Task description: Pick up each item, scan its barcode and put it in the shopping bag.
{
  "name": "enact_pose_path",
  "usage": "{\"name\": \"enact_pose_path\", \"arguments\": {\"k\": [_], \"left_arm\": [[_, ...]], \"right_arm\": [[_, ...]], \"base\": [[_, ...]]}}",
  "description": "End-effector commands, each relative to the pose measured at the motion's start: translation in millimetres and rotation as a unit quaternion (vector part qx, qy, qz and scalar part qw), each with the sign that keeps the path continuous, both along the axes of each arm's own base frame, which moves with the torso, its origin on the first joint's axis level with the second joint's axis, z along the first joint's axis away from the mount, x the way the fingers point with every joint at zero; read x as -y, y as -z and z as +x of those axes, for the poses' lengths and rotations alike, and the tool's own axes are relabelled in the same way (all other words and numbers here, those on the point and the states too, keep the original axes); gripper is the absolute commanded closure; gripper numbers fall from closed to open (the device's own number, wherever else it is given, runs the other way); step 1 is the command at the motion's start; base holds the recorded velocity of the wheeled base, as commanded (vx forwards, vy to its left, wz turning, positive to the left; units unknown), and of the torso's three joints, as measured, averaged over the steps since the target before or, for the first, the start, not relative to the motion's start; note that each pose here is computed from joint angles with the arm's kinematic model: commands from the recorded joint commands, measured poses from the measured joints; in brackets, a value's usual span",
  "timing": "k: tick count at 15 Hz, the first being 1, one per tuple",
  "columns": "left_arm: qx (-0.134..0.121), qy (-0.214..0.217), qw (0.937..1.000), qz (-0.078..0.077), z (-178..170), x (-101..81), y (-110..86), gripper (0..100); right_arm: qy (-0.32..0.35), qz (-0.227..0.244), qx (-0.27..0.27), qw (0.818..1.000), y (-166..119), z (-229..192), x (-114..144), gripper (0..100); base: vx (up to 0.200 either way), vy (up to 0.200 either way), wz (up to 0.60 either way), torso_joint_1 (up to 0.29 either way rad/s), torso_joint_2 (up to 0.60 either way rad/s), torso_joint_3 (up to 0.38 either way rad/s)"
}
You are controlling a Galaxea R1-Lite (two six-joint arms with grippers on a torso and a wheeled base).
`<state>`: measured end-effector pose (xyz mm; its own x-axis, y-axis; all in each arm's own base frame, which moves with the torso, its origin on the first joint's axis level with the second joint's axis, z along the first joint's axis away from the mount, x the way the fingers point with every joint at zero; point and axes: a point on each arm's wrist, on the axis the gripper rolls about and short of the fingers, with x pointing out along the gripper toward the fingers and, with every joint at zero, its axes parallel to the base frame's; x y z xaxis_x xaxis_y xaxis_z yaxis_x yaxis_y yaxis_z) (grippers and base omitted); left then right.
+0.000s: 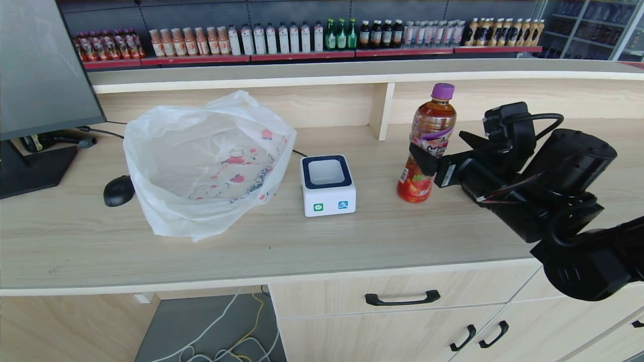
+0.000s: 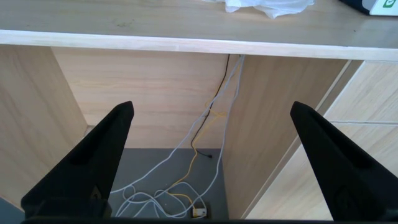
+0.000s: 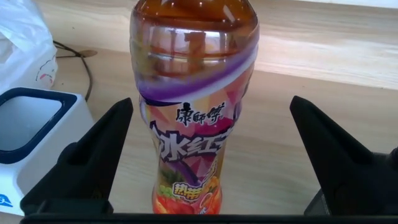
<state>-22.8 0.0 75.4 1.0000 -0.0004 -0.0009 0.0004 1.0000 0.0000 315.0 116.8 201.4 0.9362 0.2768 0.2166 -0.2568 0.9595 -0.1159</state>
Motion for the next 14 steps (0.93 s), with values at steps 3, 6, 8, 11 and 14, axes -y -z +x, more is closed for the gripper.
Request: {"name": "enact_pose_path", "arguments": {"k": [3,6,8,11,14], "left_arm": [[0.0,0.0,1.0,0.0,0,0.0,0.1,0],[0.0,0.001,1.0,-0.001,0,0.0,-0.1,0],[0.0,0.0,1.0,0.0,0,0.0,0.1,0],[0.0,0.0,1.0,0.0,0,0.0,0.1,0],[0.0,0.001,1.0,0.0,0,0.0,0.1,0]], "right_arm": [[0.003,-0.003,-0.007,1.0,7,9,-1,0],[0.003,-0.004,-0.011,1.0,10,11,-1,0],[0.004,0.002,-0.009,1.0,9,16,-1,0],[0.001,0.004,-0.013,1.0,13,19,-4,0],[0.0,0.015,-0.008,1.0,11,26,-5,0]], "base": [[0.0,0.0,0.0,0.0,0.0,0.0],[0.0,0.0,0.0,0.0,0.0,0.0],[0.0,0.0,0.0,0.0,0.0,0.0],[0.0,0.0,0.0,0.0,0.0,0.0],[0.0,0.0,0.0,0.0,0.0,0.0]]}}
